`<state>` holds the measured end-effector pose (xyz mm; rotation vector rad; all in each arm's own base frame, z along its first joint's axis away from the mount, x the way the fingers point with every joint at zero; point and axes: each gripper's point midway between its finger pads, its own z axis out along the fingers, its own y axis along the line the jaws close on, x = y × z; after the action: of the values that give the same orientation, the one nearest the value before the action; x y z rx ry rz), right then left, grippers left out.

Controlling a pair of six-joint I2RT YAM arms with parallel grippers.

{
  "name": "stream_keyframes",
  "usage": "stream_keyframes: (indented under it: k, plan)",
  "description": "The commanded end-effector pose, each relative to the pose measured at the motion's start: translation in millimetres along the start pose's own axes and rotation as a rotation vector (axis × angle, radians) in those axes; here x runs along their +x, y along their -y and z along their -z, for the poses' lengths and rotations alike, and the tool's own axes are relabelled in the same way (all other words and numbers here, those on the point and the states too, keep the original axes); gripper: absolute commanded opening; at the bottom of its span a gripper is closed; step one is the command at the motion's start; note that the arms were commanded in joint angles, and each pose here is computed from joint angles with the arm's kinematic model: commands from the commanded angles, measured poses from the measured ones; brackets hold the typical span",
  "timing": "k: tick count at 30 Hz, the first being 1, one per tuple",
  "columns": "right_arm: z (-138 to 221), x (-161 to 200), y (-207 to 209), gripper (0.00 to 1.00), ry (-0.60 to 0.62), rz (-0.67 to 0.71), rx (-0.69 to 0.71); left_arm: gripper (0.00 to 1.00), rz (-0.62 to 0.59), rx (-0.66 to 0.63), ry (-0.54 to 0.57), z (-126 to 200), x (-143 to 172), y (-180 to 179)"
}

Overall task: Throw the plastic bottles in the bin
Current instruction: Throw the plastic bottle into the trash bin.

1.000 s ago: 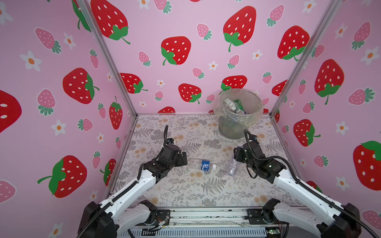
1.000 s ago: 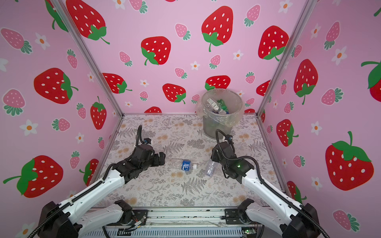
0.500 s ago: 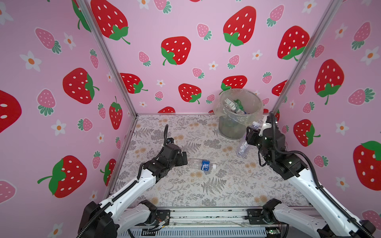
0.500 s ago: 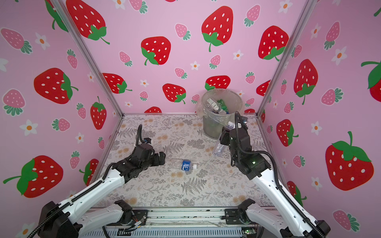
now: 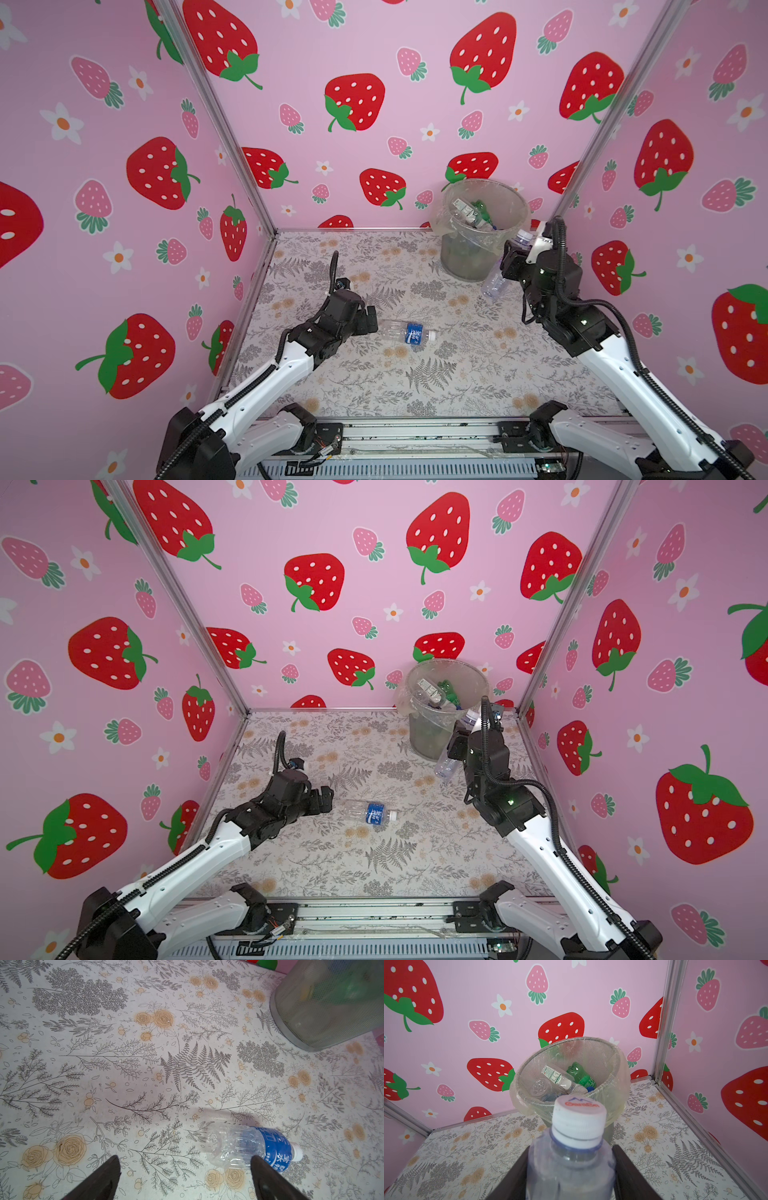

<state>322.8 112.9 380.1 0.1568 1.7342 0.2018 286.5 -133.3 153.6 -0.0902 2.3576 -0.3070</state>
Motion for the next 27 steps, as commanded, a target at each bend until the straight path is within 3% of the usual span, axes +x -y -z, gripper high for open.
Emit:
stream_keyframes:
  k: [1,6,11,14,16,21,27]
  plan:
    - [4.4,-26.2,2.5,0.57,0.081,-0.023,0.012,0.99,0.025,0.003,0.018,6.5,-7.9,0.8]
    - [-15.6,-67.8,-4.0,0.57,0.143,-0.019,0.053,0.99,0.029,0.018,0.013,4.9,-8.1,4.3]
    - [-88.2,-133.6,-16.3,0.59,0.205,0.018,0.095,0.99,0.036,0.035,0.009,7.9,-11.5,9.0]
    - [-142.2,-156.5,-21.9,0.82,0.152,0.03,0.088,0.99,0.056,0.044,0.015,11.4,-11.7,9.3]
    - [-170.6,-146.7,-22.8,1.0,0.063,0.037,0.103,0.99,0.068,0.052,0.022,14.3,-12.0,9.3]
    - [-173.2,-111.0,-31.5,0.99,-0.041,0.015,0.024,0.99,0.077,0.049,0.037,18.8,-11.2,5.7]
    - [-113.0,-76.9,-22.2,0.99,0.046,-0.078,-0.113,0.99,0.07,0.045,0.019,13.4,-8.5,6.6]
